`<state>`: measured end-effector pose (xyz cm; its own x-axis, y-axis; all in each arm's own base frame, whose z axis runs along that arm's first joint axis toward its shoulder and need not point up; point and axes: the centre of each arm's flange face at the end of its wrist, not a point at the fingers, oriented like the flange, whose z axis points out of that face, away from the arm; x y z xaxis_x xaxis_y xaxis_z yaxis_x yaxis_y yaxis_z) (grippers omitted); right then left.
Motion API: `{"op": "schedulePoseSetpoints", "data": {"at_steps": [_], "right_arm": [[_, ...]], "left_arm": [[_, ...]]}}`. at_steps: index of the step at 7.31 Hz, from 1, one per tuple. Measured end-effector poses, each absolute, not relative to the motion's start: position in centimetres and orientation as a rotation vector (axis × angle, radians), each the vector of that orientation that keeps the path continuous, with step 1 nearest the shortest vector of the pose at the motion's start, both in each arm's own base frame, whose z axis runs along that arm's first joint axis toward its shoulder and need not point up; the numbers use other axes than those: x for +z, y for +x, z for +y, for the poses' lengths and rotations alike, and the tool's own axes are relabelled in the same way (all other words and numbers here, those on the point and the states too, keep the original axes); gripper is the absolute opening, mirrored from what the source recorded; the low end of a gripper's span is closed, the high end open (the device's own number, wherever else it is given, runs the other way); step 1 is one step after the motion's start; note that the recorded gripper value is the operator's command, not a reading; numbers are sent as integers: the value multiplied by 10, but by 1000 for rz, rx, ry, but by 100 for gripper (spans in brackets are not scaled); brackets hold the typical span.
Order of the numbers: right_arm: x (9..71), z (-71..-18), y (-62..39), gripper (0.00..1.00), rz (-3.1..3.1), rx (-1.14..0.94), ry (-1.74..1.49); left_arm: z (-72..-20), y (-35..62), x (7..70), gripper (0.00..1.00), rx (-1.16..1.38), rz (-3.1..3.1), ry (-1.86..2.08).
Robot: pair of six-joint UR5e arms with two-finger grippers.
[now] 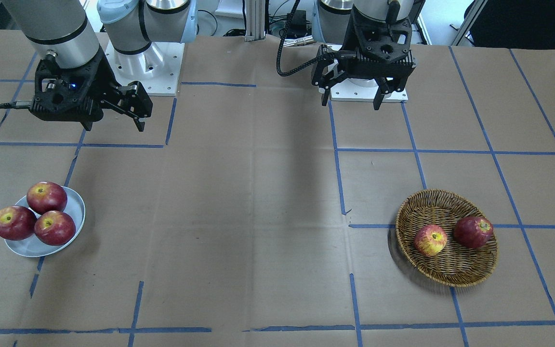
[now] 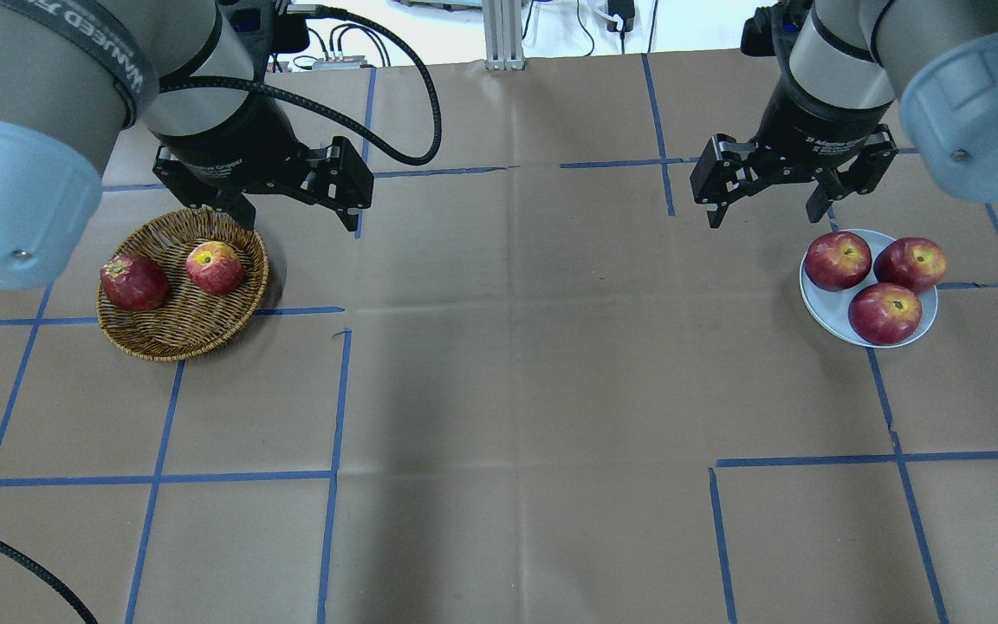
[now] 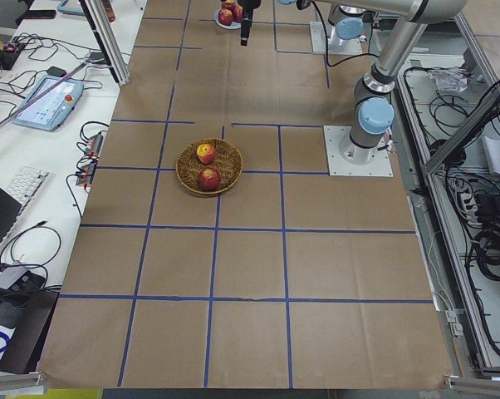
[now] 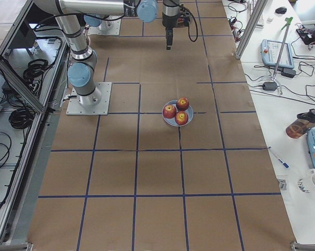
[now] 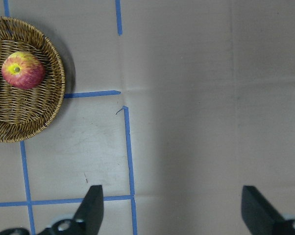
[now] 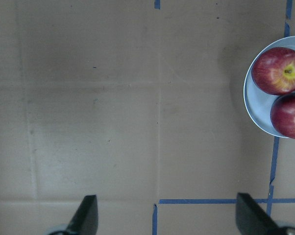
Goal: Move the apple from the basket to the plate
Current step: 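Move the left gripper down toward the striped apple in the wicker basket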
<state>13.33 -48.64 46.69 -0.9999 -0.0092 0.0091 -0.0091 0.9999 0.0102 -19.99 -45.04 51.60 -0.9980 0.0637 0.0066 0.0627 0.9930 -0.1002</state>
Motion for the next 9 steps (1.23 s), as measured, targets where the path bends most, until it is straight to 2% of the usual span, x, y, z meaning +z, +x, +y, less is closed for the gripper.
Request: {"op": "schedulePoseSetpoints", "data": {"at_steps": [7,9], "right_arm": [[467,-486,133,100,-3132,-16,14],[467,-486,133,100,-3132,-16,14]], "left_arm": [[-470,-196,494,99,90,-3130,-76],[-489,-159,483,99,60,-3134,13]]}}
